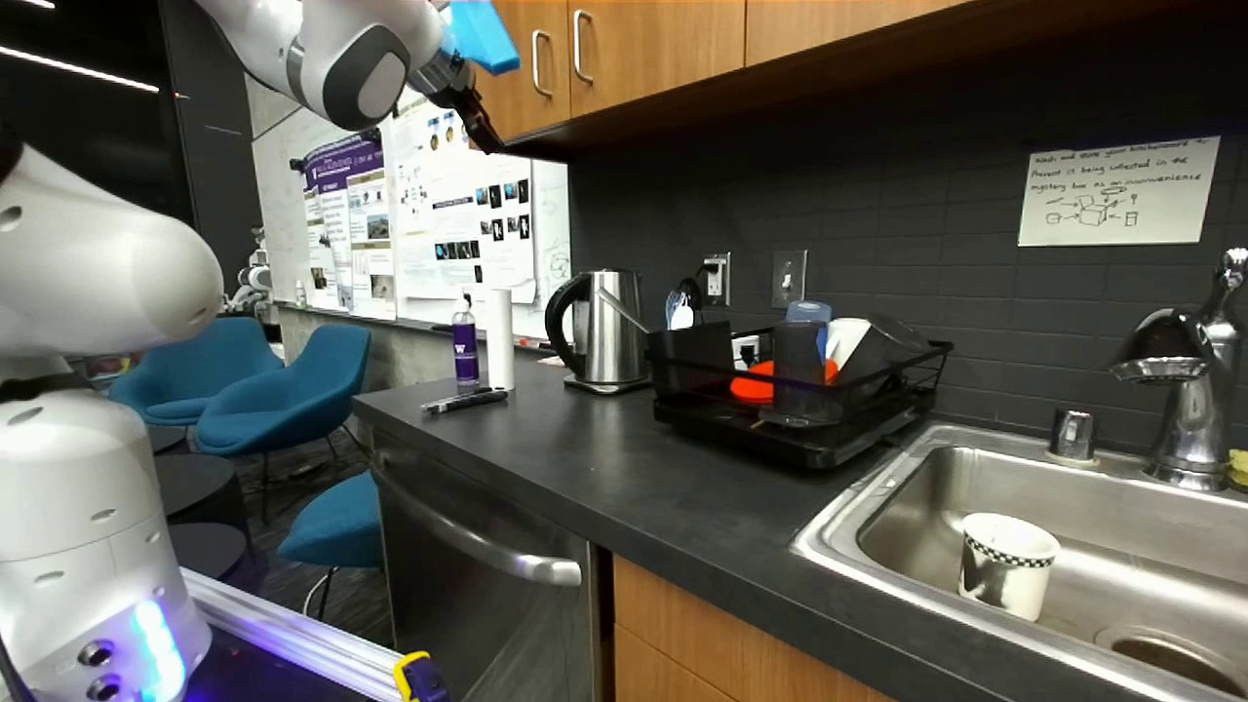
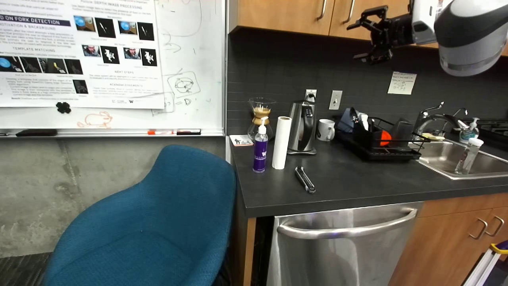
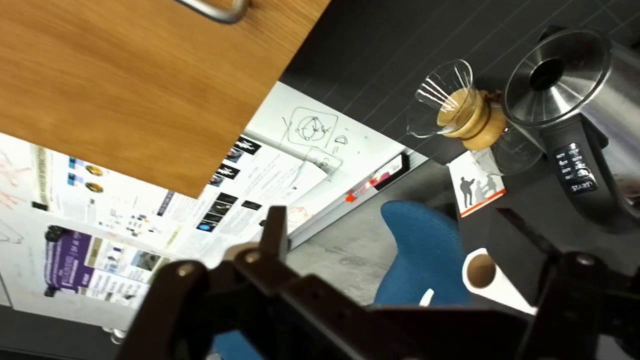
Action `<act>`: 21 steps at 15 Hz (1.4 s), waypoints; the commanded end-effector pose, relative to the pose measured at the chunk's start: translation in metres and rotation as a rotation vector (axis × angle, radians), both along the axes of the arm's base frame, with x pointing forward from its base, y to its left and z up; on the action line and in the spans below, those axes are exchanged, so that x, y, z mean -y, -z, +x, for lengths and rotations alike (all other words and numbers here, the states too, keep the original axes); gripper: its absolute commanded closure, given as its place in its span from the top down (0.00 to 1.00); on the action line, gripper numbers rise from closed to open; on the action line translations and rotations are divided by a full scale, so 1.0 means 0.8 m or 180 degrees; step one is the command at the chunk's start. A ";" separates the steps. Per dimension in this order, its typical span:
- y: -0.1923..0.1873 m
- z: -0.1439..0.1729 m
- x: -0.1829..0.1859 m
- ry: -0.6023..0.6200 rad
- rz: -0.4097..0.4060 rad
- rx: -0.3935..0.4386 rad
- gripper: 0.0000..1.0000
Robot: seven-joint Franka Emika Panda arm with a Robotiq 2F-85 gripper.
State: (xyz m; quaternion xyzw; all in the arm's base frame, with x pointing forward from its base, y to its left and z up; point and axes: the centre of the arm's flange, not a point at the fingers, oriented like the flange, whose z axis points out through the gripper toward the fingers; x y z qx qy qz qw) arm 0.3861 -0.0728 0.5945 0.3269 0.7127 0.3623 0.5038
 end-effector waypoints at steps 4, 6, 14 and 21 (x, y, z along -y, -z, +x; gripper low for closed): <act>-0.027 0.016 0.004 -0.0107 -0.1072 -0.0585 1.00; -0.033 0.019 0.016 -0.0148 -0.1380 -0.0818 1.00; -0.056 -0.043 0.039 -0.0434 -0.1399 -0.1654 1.00; -0.033 -0.061 -0.004 -0.0627 -0.0897 -0.1756 1.00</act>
